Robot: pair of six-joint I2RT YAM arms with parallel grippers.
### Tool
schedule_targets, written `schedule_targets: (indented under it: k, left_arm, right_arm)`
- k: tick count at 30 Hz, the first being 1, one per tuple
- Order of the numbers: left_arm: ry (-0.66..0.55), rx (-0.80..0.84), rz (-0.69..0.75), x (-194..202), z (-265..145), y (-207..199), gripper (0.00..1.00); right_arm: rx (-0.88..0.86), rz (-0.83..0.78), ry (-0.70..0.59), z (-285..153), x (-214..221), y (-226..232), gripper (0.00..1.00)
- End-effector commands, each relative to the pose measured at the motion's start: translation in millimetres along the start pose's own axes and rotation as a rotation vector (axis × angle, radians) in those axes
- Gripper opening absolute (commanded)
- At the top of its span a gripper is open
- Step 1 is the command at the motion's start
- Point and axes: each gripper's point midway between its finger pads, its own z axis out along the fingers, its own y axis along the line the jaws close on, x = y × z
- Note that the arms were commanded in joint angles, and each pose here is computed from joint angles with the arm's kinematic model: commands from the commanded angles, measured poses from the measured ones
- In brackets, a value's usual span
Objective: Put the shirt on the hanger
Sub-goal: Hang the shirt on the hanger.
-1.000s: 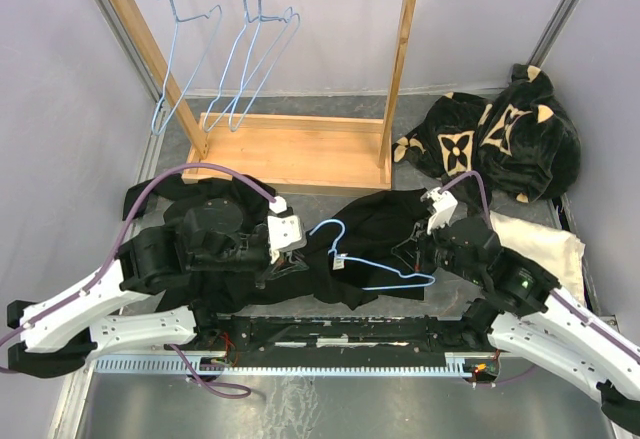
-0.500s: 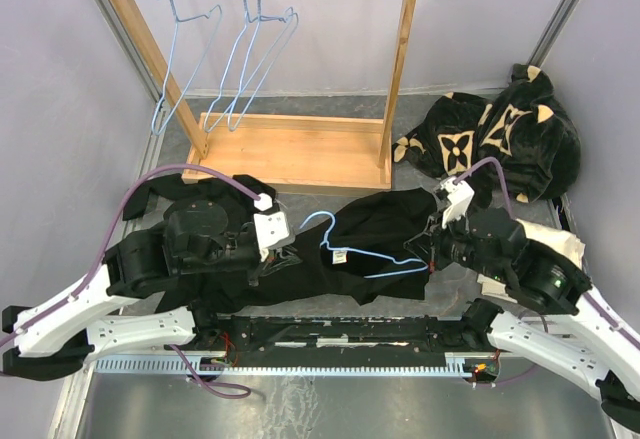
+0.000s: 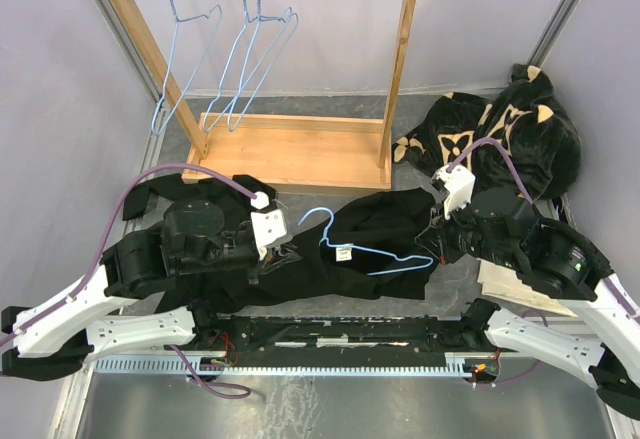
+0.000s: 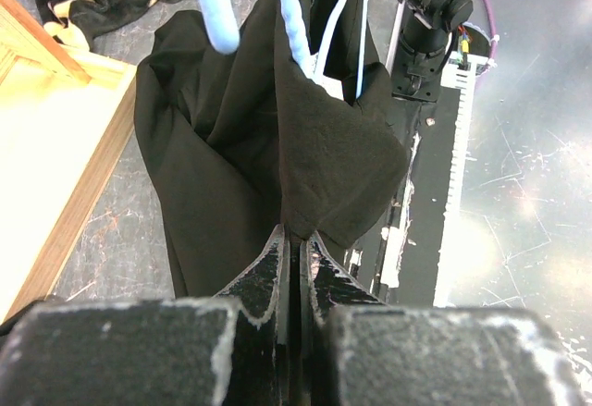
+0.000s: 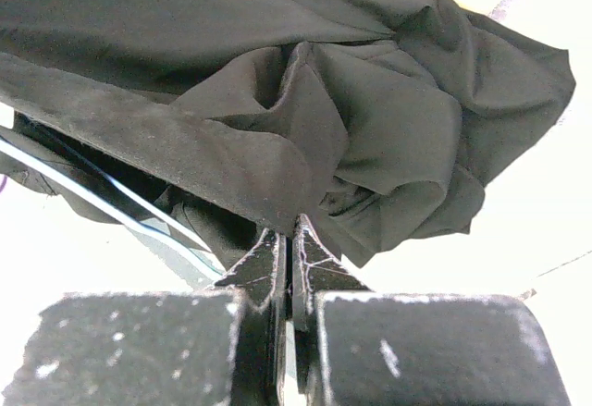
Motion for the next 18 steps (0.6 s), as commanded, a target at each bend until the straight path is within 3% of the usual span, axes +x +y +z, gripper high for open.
schedule_targets:
  k: [1, 18]
  left_arm:
    - [-0.108, -0.050, 0.003, -28, -25, 6, 0.03]
    - [-0.244, -0.116, 0.011, -52, -62, 13, 0.03]
  right_arm:
    - [0.210, -0.087, 0.072, -21, 14, -43, 0.00]
    - [0.234, -0.086, 0.125, -10, 21, -46, 0.00]
